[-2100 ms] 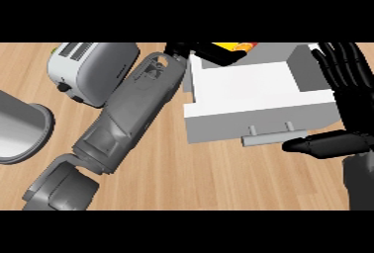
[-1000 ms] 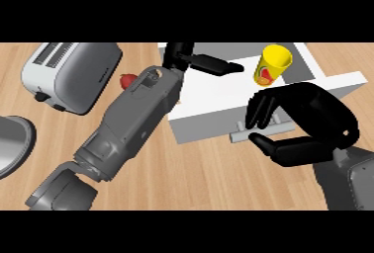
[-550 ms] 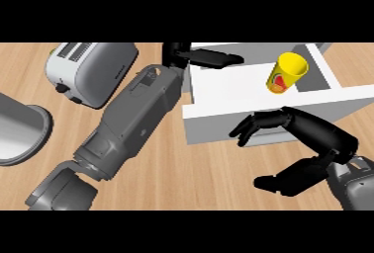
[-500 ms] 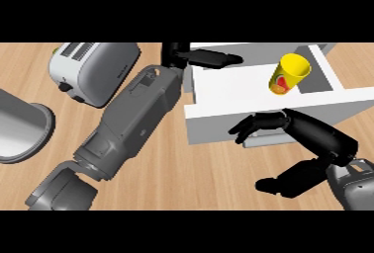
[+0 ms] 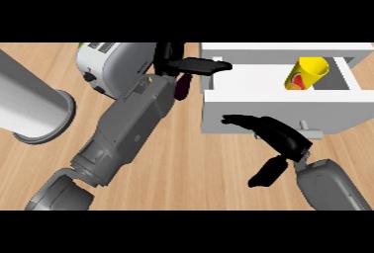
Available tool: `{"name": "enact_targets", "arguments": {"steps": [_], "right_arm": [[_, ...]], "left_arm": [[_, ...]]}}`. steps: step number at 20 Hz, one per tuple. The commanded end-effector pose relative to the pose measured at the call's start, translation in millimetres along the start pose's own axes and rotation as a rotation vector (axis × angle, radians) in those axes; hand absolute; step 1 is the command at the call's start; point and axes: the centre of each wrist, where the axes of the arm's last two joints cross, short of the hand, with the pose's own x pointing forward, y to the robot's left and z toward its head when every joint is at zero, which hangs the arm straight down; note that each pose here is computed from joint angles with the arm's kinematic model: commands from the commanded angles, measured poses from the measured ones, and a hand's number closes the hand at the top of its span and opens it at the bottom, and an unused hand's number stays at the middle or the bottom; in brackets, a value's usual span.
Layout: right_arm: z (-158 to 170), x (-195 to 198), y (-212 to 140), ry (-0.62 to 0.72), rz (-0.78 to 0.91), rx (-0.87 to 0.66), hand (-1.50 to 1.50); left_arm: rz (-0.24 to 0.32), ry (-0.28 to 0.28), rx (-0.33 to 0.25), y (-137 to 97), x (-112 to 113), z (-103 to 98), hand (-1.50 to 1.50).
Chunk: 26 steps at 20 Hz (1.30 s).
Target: Pick up the cup, place it into the drawer and close the drawer
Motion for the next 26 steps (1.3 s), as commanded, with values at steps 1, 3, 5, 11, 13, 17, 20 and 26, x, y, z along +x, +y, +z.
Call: {"name": "enact_targets", "arguments": {"steps": [1, 3, 5, 11, 13, 17, 20, 26], "right_arm": [[-16.3, -40.3, 20.0, 0.071, 0.063, 0.077, -1.50], [-29.2, -54.4, 14.8, 0.129, 0.053, 0.060, 1.50], [-40.0, -69.2, 7.1, 0.149, 0.063, 0.071, 1.50], [-50.5, -92.3, -21.0, 0.088, 0.014, -0.103, 1.50], [-56.2, -86.0, -51.3, 0.092, 0.023, -0.159, 1.50], [-53.7, -85.0, -89.5, 0.074, -0.003, -0.282, 1.50], [-44.0, -78.9, -127.4, 0.102, 0.008, -0.378, 1.50], [-37.7, -75.8, -143.9, 0.113, -0.044, -0.423, 1.50]], "left_arm": [[0.031, -0.006, -0.006, 20.7, -9.6, 11.6, -1.50], [0.050, -0.020, 0.014, 27.6, -11.6, 17.9, -1.50], [0.040, -0.046, 0.031, 21.8, -2.0, 10.7, -1.50], [0.070, -0.031, 0.010, 55.3, -6.1, 24.8, -1.50], [0.064, -0.011, 0.010, 75.4, -4.5, 27.4, -1.50], [0.081, 0.002, -0.016, 74.7, -8.4, 37.1, -1.50], [0.069, -0.003, -0.012, 102.8, 3.2, 33.7, -1.50], [0.071, 0.010, -0.051, 104.1, -5.7, 46.2, -1.50]]}}
